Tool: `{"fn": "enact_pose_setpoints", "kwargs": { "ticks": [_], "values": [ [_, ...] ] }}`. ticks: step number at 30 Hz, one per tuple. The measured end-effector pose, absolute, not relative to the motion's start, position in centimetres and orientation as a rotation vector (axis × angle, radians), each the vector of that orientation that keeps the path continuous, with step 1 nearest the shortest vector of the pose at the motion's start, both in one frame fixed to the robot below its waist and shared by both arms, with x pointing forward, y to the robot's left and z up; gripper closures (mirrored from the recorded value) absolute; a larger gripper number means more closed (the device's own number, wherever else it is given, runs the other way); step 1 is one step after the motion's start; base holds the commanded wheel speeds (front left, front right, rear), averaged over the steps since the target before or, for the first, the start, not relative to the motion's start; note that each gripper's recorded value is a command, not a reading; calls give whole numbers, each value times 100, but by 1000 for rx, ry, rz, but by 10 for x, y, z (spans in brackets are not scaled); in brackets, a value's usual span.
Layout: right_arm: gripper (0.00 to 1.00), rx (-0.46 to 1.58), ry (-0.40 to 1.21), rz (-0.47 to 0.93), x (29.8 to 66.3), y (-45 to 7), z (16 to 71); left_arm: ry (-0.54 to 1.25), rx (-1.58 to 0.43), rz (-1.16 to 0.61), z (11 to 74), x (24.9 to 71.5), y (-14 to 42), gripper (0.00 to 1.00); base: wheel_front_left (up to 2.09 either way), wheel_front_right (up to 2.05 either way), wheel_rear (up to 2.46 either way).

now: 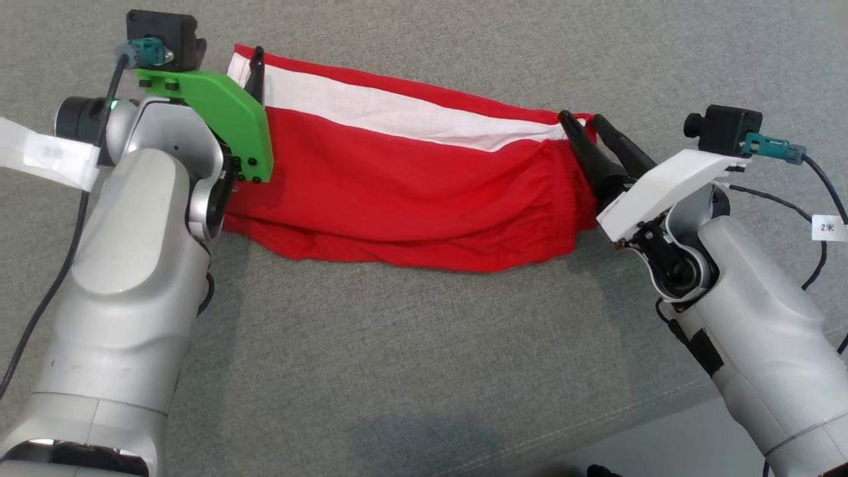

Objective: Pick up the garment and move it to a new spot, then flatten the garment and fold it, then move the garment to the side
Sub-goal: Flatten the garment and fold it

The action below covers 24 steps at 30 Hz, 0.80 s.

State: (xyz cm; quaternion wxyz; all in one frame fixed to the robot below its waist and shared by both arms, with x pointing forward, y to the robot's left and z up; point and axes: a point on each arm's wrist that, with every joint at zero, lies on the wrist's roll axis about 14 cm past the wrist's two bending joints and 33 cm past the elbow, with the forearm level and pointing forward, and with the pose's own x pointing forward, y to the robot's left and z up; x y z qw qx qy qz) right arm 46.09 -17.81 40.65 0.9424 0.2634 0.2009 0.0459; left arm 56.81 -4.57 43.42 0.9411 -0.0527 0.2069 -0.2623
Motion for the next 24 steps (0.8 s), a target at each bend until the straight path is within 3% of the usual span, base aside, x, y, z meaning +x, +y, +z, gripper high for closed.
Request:
{"fn": "enact_pose_setpoints", "kwargs": {
  "ticks": [9,16,24],
  "values": [
    [0,529,290,56,456,-196,426,330,-146,-527,455,558,-35,0,0,0,0],
    [0,546,297,16,428,-202,417,493,-251,-429,408,510,-7,0,0,0,0],
    [0,561,288,52,414,-187,425,523,-314,-371,411,491,9,0,0,0,0]
  ]
}}
